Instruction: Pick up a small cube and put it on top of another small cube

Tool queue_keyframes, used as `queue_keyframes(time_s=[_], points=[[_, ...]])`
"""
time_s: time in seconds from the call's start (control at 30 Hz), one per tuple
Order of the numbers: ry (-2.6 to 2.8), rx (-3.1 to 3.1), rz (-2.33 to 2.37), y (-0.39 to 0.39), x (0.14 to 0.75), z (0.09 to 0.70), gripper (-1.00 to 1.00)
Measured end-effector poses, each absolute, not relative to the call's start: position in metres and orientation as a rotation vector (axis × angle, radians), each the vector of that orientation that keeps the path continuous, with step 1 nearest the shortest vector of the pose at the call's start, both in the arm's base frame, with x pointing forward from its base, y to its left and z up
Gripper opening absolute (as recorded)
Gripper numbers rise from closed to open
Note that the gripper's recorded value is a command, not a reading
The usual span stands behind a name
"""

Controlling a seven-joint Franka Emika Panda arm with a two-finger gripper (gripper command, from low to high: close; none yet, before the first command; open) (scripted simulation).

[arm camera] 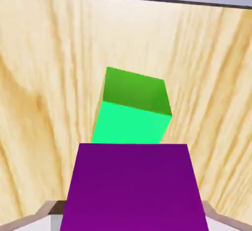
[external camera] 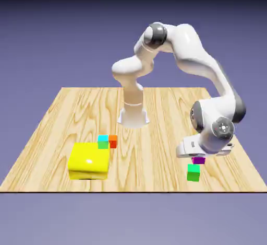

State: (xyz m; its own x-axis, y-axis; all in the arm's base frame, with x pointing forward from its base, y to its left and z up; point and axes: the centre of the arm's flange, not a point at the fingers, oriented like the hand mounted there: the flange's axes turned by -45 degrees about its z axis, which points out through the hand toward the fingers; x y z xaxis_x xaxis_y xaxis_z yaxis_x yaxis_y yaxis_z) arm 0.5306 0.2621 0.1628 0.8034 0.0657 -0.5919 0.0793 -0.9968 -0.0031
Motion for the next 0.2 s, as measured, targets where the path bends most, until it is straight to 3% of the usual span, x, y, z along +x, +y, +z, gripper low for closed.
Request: queue_keyframes(time_s=[0.03, 0.1, 0.2], points=[[0.118, 2.962, -0.971, 0.261, 0.526, 0.154, 1.0], [0.12, 2.96, -0.969, 0.261, 0.526, 0.154, 1.0], [0.121, 2.96, -0.97, 0.264, 0.551, 0.205, 1.0]])
